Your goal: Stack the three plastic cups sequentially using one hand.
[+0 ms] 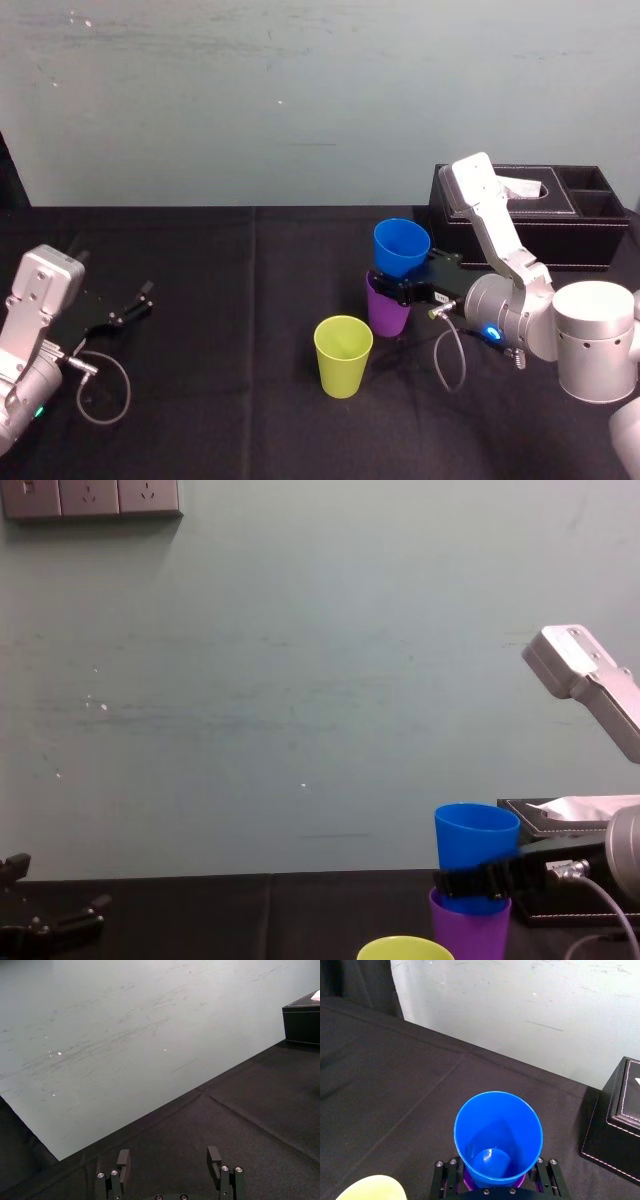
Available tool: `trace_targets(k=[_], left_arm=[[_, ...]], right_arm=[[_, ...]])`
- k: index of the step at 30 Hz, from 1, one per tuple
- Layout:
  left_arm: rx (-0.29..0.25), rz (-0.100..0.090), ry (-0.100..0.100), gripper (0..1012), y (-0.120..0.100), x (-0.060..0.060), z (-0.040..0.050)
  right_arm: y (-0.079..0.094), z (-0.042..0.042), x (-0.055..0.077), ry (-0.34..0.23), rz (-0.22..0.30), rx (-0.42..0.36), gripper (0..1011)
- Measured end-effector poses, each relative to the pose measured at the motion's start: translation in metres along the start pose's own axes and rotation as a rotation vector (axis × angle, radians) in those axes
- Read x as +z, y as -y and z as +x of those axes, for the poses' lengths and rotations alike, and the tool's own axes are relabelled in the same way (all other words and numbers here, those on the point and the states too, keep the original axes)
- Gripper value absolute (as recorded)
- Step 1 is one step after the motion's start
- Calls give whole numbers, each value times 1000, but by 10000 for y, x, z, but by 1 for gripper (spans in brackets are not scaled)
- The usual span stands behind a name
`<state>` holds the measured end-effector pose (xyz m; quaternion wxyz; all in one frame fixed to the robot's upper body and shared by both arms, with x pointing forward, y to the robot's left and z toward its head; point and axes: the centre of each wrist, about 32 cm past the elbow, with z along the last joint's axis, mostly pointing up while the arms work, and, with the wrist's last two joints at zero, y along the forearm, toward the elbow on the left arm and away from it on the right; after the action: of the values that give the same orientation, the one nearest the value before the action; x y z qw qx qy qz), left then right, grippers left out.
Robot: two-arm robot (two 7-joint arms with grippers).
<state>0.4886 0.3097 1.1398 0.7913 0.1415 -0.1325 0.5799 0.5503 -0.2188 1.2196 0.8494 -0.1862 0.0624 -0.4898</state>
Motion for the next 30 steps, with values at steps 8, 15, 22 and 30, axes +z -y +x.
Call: trace_targets(k=[8, 15, 22, 30], left_arm=[[0, 0, 0, 1000, 0, 0, 0], [0, 0, 0, 1000, 0, 0, 0], [0, 0, 0, 1000, 0, 0, 0], [0, 0, 0, 1000, 0, 0, 0]], right_arm=[[4, -1, 1, -1, 1, 0, 703], [9, 0, 4, -1, 1, -2, 880], [12, 1, 5, -1, 0, -3, 1004], [13, 0, 5, -2, 0, -4, 1004]])
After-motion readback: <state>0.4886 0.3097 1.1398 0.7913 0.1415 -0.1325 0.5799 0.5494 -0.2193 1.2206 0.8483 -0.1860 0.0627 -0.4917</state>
